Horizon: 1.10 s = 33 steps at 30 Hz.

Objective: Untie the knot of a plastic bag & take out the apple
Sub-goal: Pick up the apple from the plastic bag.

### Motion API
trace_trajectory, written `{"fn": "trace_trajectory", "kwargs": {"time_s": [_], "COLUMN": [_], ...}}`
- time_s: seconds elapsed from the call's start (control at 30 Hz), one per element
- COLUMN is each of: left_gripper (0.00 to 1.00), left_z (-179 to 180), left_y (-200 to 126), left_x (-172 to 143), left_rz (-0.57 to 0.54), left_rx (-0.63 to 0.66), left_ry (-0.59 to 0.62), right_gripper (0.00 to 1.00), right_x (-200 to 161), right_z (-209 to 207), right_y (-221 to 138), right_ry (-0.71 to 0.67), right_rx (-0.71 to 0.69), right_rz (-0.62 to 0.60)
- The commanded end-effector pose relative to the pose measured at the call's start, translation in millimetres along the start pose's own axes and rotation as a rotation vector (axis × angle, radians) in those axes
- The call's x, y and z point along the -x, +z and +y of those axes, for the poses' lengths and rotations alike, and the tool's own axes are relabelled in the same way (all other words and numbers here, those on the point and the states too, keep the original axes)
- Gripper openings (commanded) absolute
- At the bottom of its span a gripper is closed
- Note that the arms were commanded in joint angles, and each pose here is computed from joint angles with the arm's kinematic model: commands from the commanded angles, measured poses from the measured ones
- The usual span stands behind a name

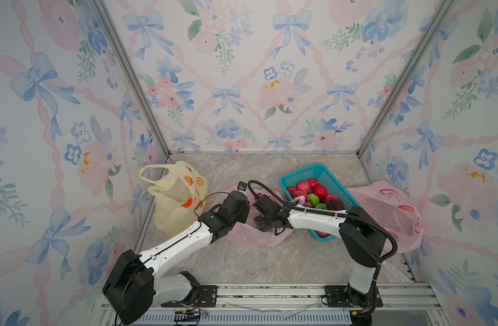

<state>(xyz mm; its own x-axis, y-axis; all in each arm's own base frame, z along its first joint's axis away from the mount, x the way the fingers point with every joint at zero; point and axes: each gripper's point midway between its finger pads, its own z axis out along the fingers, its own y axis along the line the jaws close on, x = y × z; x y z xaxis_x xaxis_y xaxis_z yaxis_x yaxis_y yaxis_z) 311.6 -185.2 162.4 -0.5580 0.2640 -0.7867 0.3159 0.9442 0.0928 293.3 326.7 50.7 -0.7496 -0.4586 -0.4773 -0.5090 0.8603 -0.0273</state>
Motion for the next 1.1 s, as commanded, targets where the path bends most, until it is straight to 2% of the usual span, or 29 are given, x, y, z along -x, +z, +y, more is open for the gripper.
{"fn": "trace_trajectory", "kwargs": {"time_s": [0.0, 0.1, 0.27, 0.43, 0.67, 0.77, 0.87, 0.97, 1.07], "left_gripper": [0.13, 0.13, 0.13, 0.13, 0.13, 0.13, 0.13, 0.14, 0.16], "left_z": [-1, 1, 2, 3, -2, -6, -7, 1, 6], "left_y": [2, 5, 9, 11, 19, 21, 21, 21, 22], "left_x": [1, 0, 2, 11, 21, 27, 35, 41, 46], "left_rz": [-0.011, -0.002, 0.001, -0.015, -0.028, -0.049, -0.071, -0.085, -0.084], "left_rx": [-0.006, 0.000, 0.005, 0.011, -0.011, -0.030, -0.029, 0.009, 0.041], "left_ry": [0.007, -0.004, -0.015, -0.030, -0.048, -0.052, -0.051, -0.054, -0.048], "right_gripper": [0.60, 0.52, 0.48, 0.48, 0.48, 0.49, 0.50, 0.50, 0.50], "right_x": [7, 12, 32, 62, 86, 92, 94, 88, 71], "right_z": [-1, 0, 13, 13, 16, -3, -39, -89, -141], "right_y": [-14, -22, -56, -113, -185, -204, -224, -241, -246], "right_ry": [0.016, 0.022, 0.047, 0.071, 0.025, 0.040, 0.086, 0.168, 0.262], "right_rx": [0.031, 0.072, 0.238, 0.381, 0.569, 0.527, 0.424, 0.247, 0.055], "right_rz": [-0.017, -0.032, -0.133, -0.319, -0.560, -0.626, -0.706, -0.759, -0.746]}}
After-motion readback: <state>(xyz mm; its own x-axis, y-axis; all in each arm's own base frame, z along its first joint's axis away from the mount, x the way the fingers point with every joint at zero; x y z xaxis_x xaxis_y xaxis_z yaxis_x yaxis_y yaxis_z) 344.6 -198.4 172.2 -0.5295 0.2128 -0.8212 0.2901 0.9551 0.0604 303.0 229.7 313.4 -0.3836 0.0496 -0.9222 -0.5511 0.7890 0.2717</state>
